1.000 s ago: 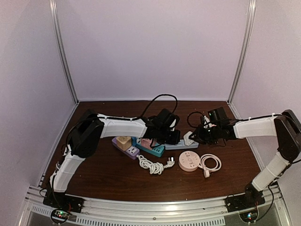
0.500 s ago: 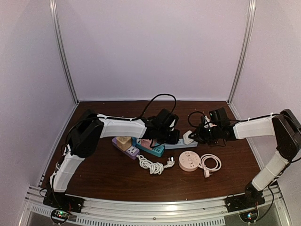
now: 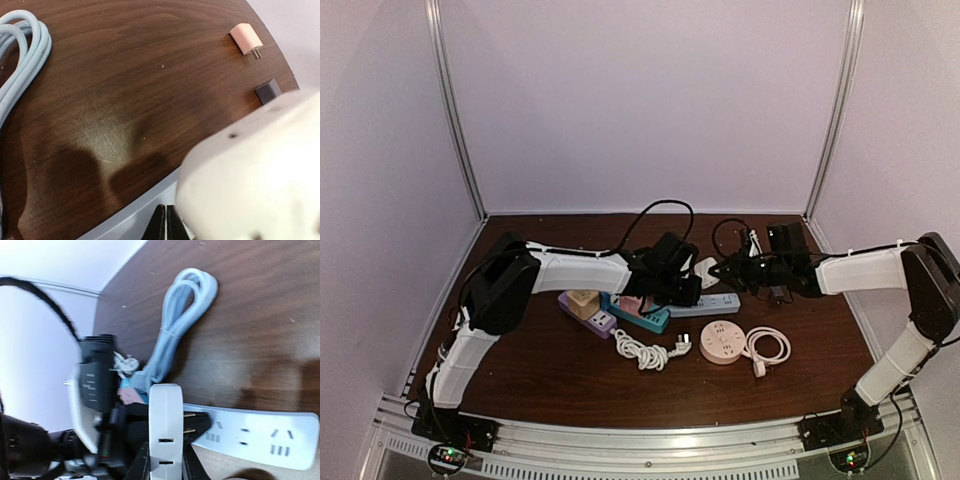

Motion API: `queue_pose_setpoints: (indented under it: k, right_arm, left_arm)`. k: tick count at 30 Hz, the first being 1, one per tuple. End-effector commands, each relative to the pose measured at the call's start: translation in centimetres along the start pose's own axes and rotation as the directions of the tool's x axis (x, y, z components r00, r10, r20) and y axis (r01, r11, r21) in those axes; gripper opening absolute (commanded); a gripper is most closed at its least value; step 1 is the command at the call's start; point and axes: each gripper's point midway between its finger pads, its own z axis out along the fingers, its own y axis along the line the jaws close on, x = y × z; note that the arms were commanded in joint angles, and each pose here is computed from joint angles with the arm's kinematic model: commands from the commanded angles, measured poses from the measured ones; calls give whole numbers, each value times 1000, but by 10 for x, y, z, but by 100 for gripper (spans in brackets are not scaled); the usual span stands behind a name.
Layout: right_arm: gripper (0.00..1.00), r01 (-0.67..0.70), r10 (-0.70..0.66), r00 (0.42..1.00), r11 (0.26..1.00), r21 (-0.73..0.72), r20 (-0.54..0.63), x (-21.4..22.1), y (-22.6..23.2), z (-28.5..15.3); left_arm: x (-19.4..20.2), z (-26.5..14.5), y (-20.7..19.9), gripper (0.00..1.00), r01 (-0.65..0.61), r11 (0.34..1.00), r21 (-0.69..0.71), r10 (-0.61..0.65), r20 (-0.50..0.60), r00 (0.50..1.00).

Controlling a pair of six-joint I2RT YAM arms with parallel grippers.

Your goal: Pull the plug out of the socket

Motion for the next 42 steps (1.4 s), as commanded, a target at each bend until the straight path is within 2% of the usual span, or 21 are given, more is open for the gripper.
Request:
queue_pose_setpoints:
  k: [1, 3, 5, 11, 15, 20, 25, 33, 39, 42]
  right_arm:
    - [0, 121, -104, 991, 968, -220, 87, -26, 71, -17]
    - [0, 122, -105, 990, 971, -204, 93, -29, 70, -17]
    - [0, 131, -122, 989, 986, -108, 83, -31, 55, -15]
    - [0, 199, -218, 970, 967, 160, 109, -55, 32, -25]
    - [0, 231, -278, 955, 914, 334, 100, -69, 12, -31]
    - [0, 260, -336, 941, 806, 532, 49, -84, -20, -35]
    - [0, 284, -381, 924, 675, 681, -7, -98, -47, -39]
    - [0, 319, -418, 902, 479, 818, -107, -115, -81, -40]
    - [4, 338, -405, 899, 395, 854, -168, -118, -99, -34]
    - [6, 343, -399, 899, 388, 856, -180, -117, -105, -30]
  left_arm:
    - [133, 26, 84, 5, -33, 969, -245, -58, -356, 933]
    - [134, 26, 83, 4, -30, 969, -244, -62, -358, 932]
    - [129, 25, 79, 4, -27, 972, -234, -59, -350, 935]
    - [73, 8, 42, 6, -67, 985, -158, 25, -252, 967]
    - [25, -13, 8, 9, -101, 991, -91, 86, -160, 983]
    - [-19, -51, -20, 13, -145, 988, -60, 140, -70, 988]
    - [-27, -83, -16, 15, -159, 983, -95, 155, -48, 987]
    - [-29, -141, 4, 17, -144, 979, -146, 144, -13, 990]
    - [-21, -160, 25, 21, -154, 969, -193, 154, -20, 988]
    - [-14, -160, 34, 23, -170, 961, -219, 163, -49, 985]
